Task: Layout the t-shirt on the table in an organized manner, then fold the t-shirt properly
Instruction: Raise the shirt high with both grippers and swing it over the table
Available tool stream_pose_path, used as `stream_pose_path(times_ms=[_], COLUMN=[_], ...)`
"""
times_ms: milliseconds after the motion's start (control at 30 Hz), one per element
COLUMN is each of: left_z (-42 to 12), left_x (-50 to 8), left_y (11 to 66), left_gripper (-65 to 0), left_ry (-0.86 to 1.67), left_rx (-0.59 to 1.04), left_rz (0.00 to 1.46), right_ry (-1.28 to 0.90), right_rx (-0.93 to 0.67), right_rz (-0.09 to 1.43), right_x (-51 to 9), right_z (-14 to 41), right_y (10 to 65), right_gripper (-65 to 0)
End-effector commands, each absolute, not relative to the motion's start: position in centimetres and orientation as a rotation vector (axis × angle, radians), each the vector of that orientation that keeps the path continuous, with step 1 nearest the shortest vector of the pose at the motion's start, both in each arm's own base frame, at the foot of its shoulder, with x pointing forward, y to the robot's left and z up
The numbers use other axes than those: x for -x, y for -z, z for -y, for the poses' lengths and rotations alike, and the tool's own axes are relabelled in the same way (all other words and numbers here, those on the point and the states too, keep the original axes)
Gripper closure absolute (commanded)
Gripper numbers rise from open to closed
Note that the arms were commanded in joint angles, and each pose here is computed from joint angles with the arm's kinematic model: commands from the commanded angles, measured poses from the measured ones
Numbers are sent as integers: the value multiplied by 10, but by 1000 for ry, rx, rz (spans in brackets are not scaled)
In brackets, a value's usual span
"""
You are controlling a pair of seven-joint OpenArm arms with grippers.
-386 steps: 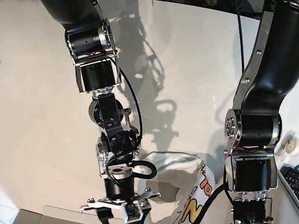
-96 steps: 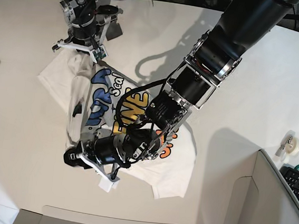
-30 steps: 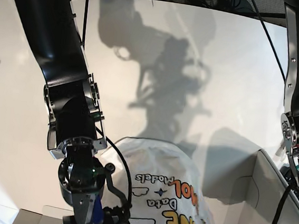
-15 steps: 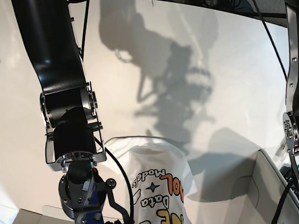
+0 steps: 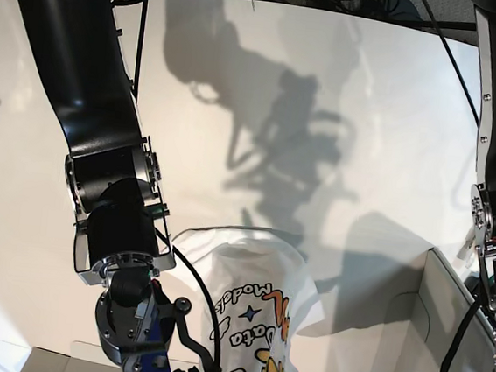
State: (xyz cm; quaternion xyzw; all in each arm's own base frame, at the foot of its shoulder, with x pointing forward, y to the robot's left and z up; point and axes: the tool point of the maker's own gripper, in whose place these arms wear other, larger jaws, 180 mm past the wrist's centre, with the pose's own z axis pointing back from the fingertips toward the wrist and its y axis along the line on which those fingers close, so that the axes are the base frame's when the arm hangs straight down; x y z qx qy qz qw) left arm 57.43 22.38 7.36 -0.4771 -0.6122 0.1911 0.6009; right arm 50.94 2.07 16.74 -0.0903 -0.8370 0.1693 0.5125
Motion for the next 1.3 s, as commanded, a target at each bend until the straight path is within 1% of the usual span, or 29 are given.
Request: stream_pose_path(times_ms=[0, 133, 333, 433, 733, 833, 967, 1000, 1100, 1267], left_z=[-235, -236, -260, -266, -286, -290, -289, -286, -245, -162], left_x=[-568, -568, -562, -559, -554, -554, -554, -553, -556, -560], left_y=[-106, -105, -108, -110, -115, -118, -118, -121, -131, -138], left_gripper=[-6, -6, -6, -6, -6, -6, -6, -6, -6, -6], left_ry=[-440, -439, -462, -466, -493, -510, -507, -498, -432, -330], left_rx=[1109, 1105, 1073, 1069, 1040, 1037, 1040, 1046, 1111, 1257], left_rz=[1503, 1502, 1530, 1540, 1583, 1608, 1608, 1612, 1600, 1528], right_ry=[-367, -367, -363, -387, -578, -574, -594, -591, -563, -442], right_rx=[238, 238, 230, 207, 115, 75, 29, 16, -32, -111], right_rz=[2126, 2129, 2158, 2112, 1969, 1970, 1972, 1969, 1959, 1922], right_x=[-493, -492, -482, -486, -468, -453, -434, -430, -418, -397], right_z=[-15, -15, -15, -22, -83, -98, -119, -122, -124, -105], right_y=[-204, -205, -210, -175, -58, -41, -25, -20, -7, 17], right_gripper=[0, 0, 0, 0, 0, 0, 0, 0, 0, 0])
